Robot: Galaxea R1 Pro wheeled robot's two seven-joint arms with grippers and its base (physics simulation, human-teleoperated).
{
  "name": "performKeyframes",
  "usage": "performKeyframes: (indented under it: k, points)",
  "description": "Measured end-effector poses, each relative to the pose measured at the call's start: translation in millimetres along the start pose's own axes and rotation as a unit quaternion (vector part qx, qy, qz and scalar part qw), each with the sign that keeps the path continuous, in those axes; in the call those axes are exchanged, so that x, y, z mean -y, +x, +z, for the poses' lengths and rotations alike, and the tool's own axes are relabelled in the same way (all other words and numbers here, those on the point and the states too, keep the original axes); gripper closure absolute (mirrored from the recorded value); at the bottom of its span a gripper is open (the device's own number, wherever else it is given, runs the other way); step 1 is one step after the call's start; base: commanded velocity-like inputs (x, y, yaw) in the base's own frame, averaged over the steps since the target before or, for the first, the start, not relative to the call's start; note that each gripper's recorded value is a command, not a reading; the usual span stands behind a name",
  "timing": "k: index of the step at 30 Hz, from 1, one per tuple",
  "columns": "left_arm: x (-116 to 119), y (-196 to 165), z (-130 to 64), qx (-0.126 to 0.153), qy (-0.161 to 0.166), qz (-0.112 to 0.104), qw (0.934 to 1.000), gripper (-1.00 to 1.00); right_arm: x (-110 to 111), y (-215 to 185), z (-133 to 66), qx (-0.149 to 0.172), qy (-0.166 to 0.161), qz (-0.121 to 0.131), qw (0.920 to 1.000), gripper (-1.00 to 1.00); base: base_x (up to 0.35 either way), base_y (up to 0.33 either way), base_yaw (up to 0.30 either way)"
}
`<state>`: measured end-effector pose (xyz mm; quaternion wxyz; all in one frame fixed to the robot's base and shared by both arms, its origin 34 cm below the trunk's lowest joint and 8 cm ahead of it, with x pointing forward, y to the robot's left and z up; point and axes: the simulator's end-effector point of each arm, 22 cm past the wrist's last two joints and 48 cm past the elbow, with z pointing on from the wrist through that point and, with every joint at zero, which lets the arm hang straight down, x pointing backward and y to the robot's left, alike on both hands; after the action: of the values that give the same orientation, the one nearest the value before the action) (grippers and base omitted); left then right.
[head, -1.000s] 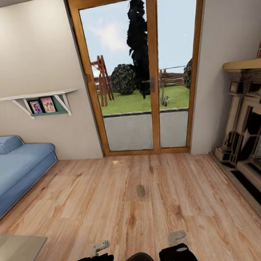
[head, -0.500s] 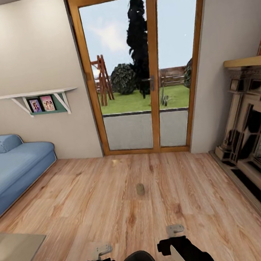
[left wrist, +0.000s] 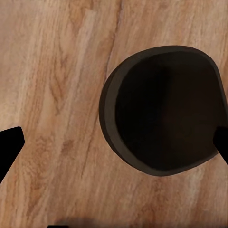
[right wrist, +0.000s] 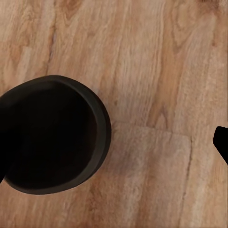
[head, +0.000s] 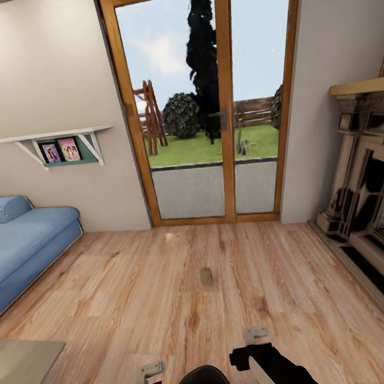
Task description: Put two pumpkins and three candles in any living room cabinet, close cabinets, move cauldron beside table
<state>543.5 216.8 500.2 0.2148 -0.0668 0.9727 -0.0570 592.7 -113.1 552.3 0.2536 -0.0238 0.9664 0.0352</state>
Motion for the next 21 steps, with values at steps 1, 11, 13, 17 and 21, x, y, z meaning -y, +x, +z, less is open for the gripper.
performKeyframes:
  k: [1, 11, 13, 17, 21]
  points:
    - [0, 1, 1.6, 0.001, 0.0, 0.0, 1.0, -1.0, -1, 1, 1.5, 0.0, 0.0, -0.004, 1.0, -1.0, 0.0, 0.0, 0.0]
    - [-4, 1, 17.5, 0.022, -0.001, -0.001, 0.9998, -1.0, 0, 10, 19.5, 0.023, 0.001, -0.006, 0.9997, -1.0, 0.0, 0.0, 0.0]
    - [-4, 1, 20.5, 0.025, 0.0, -0.001, 0.9997, -1.0, 0, 12, 22.7, 0.024, 0.001, -0.006, 0.9997, -1.0, 0.0, 0.0, 0.0]
    - [-3, -2, 19.8, 0.029, 0.001, -0.001, 0.9996, -1.0, 0, 12, 22.8, 0.023, 0.001, -0.006, 0.9997, -1.0, 0.0, 0.0, 0.0]
    - [-2, -3, 19.6, 0.03, 0.005, -0.001, 0.9995, -1.0, 0, 13, 22.8, 0.022, 0.001, -0.006, 0.9997, -1.0, 0.0, 0.0, 0.0]
